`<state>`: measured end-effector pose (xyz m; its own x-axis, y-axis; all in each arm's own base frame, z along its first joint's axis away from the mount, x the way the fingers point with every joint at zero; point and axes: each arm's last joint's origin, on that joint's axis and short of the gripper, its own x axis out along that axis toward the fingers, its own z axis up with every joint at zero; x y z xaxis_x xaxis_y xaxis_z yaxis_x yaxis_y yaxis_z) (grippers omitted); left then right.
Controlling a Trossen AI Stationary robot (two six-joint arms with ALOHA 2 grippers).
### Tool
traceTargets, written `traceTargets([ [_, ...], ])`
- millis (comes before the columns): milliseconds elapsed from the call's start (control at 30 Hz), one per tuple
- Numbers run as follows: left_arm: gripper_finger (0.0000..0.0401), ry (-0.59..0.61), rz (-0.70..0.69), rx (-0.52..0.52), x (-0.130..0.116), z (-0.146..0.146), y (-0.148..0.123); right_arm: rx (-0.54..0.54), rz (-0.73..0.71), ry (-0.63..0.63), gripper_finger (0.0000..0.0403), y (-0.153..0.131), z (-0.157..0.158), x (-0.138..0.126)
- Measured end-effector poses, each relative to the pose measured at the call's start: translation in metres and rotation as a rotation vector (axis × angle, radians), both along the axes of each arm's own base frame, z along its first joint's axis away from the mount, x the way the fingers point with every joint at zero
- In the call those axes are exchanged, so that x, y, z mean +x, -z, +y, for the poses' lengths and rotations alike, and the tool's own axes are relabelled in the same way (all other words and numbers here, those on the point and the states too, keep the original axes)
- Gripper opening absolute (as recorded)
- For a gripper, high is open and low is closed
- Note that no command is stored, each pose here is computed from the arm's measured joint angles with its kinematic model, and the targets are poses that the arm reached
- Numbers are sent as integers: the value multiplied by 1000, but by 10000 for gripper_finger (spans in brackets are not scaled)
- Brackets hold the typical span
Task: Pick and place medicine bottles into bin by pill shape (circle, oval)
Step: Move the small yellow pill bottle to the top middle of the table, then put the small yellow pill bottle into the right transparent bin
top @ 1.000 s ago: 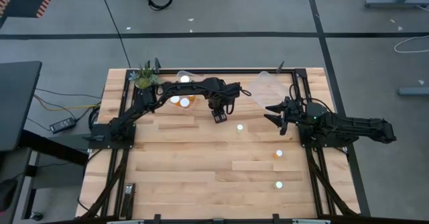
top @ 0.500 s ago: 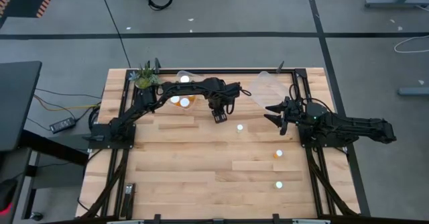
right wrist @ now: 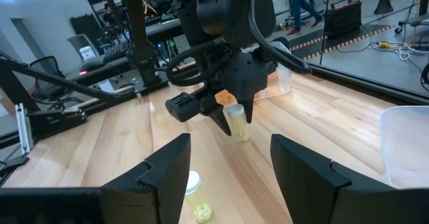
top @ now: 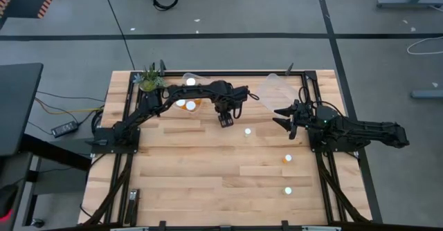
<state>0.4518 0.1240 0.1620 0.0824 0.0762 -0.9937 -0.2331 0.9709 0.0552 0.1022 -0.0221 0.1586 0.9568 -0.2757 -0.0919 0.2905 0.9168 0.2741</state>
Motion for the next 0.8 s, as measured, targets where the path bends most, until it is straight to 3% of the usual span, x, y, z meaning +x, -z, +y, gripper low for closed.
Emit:
traceTargets([
  [367, 223, 26, 56, 28, -4, -8, -3, 0, 0, 0, 214, 0, 0, 0],
  [800, 221, 42, 3, 79, -12, -22, -45, 0, 0, 0, 214, 0, 0, 0],
])
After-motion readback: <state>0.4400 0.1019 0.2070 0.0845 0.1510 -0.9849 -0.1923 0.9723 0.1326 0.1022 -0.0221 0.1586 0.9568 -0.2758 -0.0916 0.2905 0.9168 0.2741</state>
